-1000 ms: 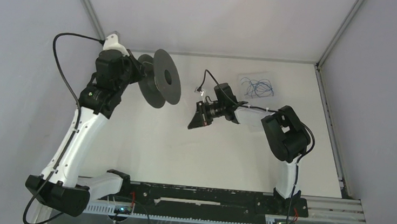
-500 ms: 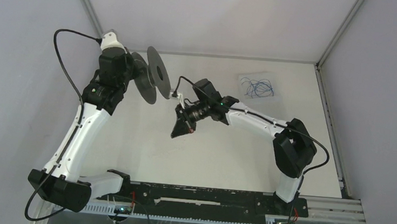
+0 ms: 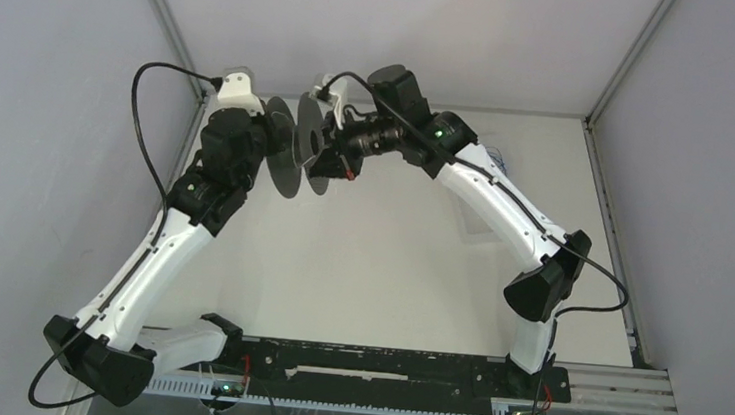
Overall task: Wrap the cables
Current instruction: Wrap the cable around the cable reel.
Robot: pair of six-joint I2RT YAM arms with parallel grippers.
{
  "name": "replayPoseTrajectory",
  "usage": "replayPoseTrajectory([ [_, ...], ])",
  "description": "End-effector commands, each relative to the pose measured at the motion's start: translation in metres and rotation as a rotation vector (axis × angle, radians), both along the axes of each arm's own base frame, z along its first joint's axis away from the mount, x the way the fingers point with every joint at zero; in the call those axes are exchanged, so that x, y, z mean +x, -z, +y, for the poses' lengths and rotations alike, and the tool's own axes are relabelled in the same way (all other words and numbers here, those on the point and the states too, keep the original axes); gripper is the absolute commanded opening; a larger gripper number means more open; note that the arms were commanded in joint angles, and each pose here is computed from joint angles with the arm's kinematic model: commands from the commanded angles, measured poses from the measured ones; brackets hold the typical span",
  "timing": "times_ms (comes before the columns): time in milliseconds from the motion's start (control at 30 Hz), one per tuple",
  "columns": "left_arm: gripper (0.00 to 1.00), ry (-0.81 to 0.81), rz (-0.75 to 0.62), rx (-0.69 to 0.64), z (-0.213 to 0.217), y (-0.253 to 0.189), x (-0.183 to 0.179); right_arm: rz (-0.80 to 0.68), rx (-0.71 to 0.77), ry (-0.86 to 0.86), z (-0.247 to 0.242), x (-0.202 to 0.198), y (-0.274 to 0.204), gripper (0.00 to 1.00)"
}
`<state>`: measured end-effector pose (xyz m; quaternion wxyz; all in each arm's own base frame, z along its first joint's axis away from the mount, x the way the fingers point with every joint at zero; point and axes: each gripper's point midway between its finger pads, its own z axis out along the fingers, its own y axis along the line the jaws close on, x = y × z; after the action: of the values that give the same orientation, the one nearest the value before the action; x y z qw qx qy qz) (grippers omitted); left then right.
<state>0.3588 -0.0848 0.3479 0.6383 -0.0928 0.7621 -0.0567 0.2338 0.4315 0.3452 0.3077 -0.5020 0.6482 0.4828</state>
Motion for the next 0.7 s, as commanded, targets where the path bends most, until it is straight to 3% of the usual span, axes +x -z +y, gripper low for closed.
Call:
replayPoseTrajectory([
  [0, 0.0, 0.013, -0.108, 0.113, 0.003, -0.021, -0.002, -0.124, 0.032, 0.101, -0.015, 0.029, -0.041, 0.02],
  [200, 0.0, 0.112, -0.092, 0.187, -0.014, -0.009, -0.01, -0.21, 0.043, 0.215, -0.031, 0.072, -0.053, 0.02],
  [667, 0.0, 0.199, -0.066, 0.293, -0.032, 0.012, -0.019, -0.372, 0.024, 0.275, -0.048, 0.105, -0.067, 0.05],
])
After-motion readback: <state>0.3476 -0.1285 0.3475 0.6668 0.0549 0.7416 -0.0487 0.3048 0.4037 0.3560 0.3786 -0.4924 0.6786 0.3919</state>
